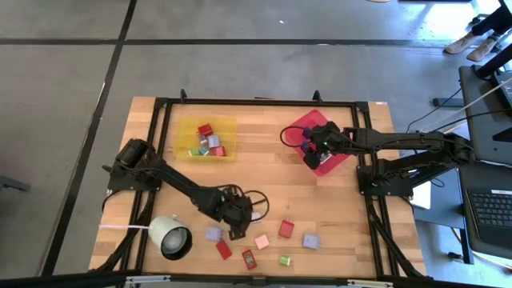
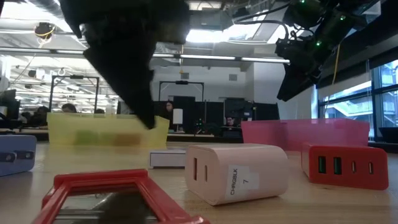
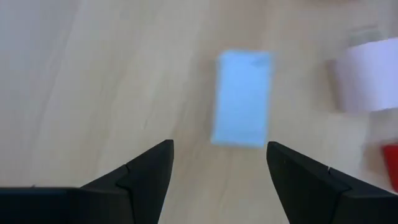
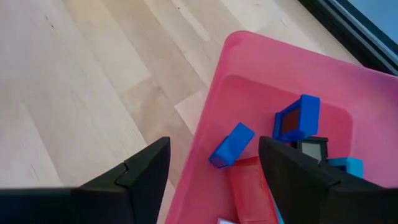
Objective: Pick & Place Office items
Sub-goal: Put the white digital clock into the pink bin
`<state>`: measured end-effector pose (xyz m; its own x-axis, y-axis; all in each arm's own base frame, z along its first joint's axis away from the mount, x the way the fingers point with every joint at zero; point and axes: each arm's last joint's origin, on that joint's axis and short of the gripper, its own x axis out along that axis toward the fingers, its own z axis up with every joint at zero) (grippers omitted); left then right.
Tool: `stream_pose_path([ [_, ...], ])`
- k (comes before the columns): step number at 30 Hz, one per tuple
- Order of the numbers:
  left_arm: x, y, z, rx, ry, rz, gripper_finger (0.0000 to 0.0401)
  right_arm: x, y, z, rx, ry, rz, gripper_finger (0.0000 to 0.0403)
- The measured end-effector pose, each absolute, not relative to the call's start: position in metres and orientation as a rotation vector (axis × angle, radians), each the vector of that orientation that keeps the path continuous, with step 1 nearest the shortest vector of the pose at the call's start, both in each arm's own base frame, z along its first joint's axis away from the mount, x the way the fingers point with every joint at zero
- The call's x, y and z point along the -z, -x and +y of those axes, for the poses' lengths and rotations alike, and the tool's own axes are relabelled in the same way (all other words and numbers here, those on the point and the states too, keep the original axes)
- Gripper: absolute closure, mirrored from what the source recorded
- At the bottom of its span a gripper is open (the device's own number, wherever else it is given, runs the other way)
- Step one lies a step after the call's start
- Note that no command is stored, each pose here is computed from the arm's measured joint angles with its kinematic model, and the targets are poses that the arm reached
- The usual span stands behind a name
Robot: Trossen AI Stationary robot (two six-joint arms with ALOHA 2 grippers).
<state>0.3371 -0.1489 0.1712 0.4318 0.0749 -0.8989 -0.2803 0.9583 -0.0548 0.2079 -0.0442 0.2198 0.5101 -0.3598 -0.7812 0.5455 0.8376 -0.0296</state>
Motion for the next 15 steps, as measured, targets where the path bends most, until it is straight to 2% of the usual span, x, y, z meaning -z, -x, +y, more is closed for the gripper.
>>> stream_pose_path([
  [6,-0.168,-0.346,-0.154,-0.147,0.010,1.016,0.0143,-0.220,-0.208,-0.044,0.551,-0.232,0.877,0.0154],
  [15,-0.153,-0.357,-0.149,-0.108,0.090,1.035,0.0138,-0.220,-0.208,-0.044,0.551,-0.232,0.872,0.0154],
])
